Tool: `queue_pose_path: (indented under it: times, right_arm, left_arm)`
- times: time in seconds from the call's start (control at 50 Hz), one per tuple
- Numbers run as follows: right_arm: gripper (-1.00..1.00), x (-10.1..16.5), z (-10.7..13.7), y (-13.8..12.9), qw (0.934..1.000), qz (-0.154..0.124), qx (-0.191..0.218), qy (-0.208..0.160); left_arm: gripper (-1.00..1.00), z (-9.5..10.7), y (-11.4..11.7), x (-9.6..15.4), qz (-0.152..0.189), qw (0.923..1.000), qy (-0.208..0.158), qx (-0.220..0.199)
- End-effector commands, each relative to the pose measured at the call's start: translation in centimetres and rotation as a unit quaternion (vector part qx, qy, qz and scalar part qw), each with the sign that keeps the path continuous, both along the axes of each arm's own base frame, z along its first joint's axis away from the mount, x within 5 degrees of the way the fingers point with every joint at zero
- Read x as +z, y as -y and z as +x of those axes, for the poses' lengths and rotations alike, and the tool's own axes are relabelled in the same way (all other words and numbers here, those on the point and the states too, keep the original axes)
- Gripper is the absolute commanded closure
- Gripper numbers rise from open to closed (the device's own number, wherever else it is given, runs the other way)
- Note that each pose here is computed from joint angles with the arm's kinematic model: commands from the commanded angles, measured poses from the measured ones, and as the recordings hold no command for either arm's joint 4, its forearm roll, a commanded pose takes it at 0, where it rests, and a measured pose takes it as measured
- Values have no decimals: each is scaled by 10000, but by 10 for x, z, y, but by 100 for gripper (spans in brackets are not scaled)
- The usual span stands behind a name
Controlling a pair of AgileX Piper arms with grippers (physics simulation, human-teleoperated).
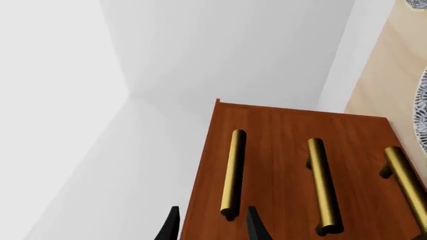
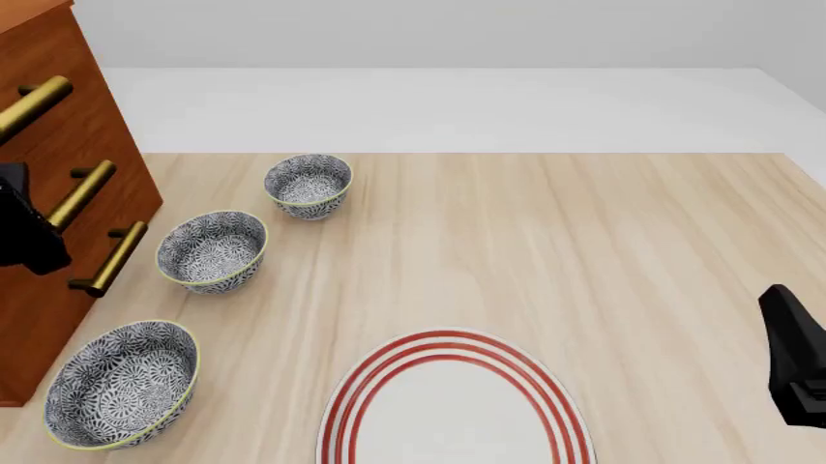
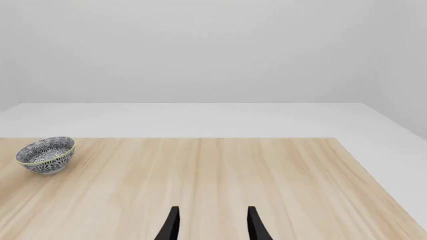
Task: Open the top drawer of the cabinet.
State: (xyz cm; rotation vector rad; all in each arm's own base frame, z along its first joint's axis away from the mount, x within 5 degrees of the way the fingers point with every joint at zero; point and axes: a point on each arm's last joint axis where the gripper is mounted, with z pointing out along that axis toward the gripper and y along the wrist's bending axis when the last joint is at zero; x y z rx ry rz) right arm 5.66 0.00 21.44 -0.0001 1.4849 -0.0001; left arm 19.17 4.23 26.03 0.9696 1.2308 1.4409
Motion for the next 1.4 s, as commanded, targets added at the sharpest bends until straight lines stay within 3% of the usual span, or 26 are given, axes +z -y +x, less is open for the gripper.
queue_pose_path:
  times: [0.02,1.08,1.1,1.4]
  right_arm:
    - [-100,0,0,0,10000,1,0,1]
    - [-100,0,0,0,10000,1,0,-1]
    - [-100,0,0,0,10000,1,0,0]
    - [-100,0,0,0,10000,1,0,0]
  left_arm:
    - [-100,10,-2,-5,-49,10000,-84,-12]
    - [-100,29,-21,-14,-288,9990,-195,282]
    - [100,29,-20,-13,-131,9996,-44,264]
    - [100,29,-16,-15,-84,9996,-141,209]
